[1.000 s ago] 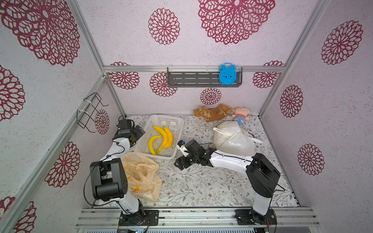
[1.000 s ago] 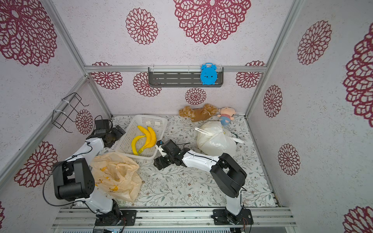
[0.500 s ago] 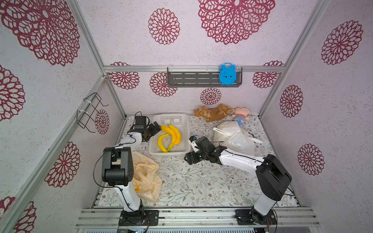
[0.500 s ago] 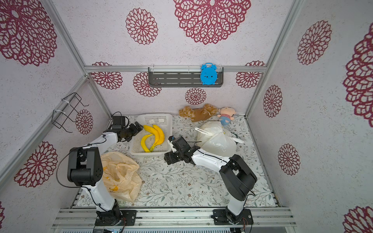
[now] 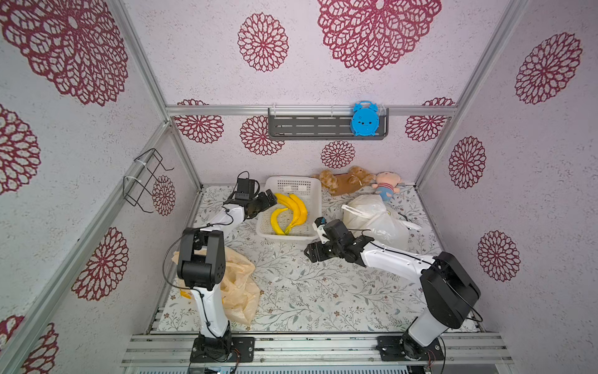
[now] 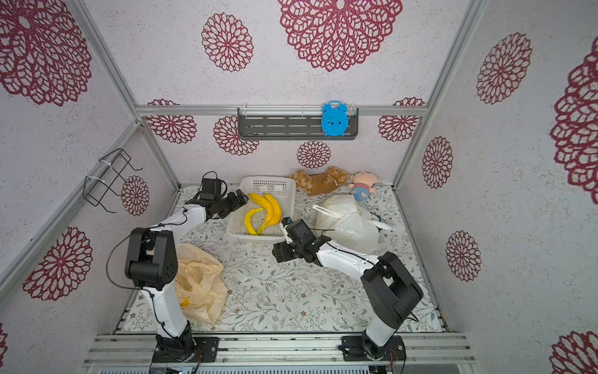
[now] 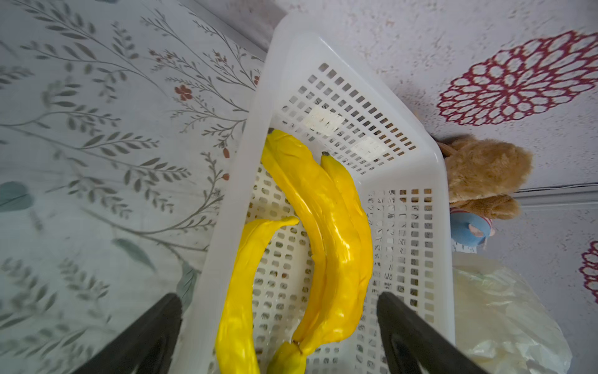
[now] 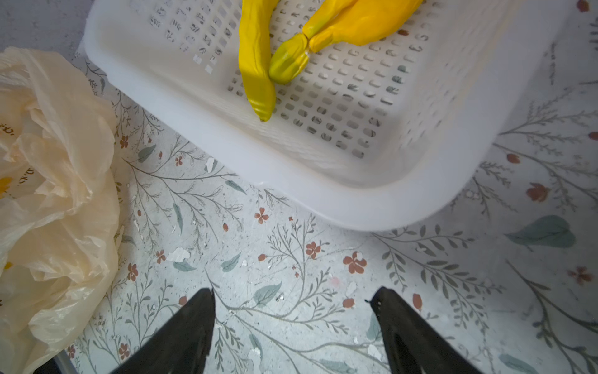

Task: Place the banana into a plastic bag & tie a knot
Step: Move the basket to the center of the board, then pick up the plastic bag from the corner of the board.

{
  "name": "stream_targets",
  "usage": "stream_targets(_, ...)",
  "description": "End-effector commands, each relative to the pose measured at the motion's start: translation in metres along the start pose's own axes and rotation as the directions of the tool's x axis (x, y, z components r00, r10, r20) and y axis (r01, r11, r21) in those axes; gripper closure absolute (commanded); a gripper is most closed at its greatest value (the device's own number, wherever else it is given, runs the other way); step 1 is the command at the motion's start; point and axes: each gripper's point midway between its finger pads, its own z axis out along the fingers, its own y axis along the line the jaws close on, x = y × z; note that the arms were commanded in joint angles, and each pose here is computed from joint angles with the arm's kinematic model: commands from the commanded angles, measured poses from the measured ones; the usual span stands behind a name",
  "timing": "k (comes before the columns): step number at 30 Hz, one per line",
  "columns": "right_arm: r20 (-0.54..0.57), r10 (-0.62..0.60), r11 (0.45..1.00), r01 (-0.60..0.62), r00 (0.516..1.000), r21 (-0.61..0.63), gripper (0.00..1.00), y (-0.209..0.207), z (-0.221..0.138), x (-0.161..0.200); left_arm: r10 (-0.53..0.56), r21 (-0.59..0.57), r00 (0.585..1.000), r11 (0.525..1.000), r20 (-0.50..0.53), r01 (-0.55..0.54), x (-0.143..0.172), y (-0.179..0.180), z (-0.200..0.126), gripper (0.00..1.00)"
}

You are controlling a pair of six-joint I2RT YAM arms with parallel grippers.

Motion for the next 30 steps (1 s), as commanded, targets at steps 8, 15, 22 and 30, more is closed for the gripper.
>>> stream_targets(8, 0.050, -0.073, 0.972, 0.082, 0.996, -0.222, 0.17, 0.085, -0.013, -0.012, -0.057, -0.328, 0.953, 0.931, 0.297, 0.158, 0.011, 0.089, -0.189, 0.03)
stream_targets(15, 0.044, 0.128, 0.902, -0.097, 0.991, -0.421, 0.19, 0.139, 0.018, -0.032, -0.223, -0.369, 0.848, 0.826, 0.482, 0.427, 0.048, 0.159, -0.261, 0.03)
stream_targets(22, -0.079, 0.129, 0.851, -0.152, 0.988, -0.503, 0.25, 0.200, 0.076, -0.012, -0.298, -0.351, 0.760, 0.749, 0.578, 0.561, 0.057, 0.194, -0.284, 0.03)
stream_targets(30, -0.178, 0.077, 0.815, -0.165, 0.981, -0.556, 0.31, 0.251, 0.115, 0.015, -0.349, -0.308, 0.766, 0.765, 0.540, 0.566, 0.053, 0.196, -0.263, 0.03)
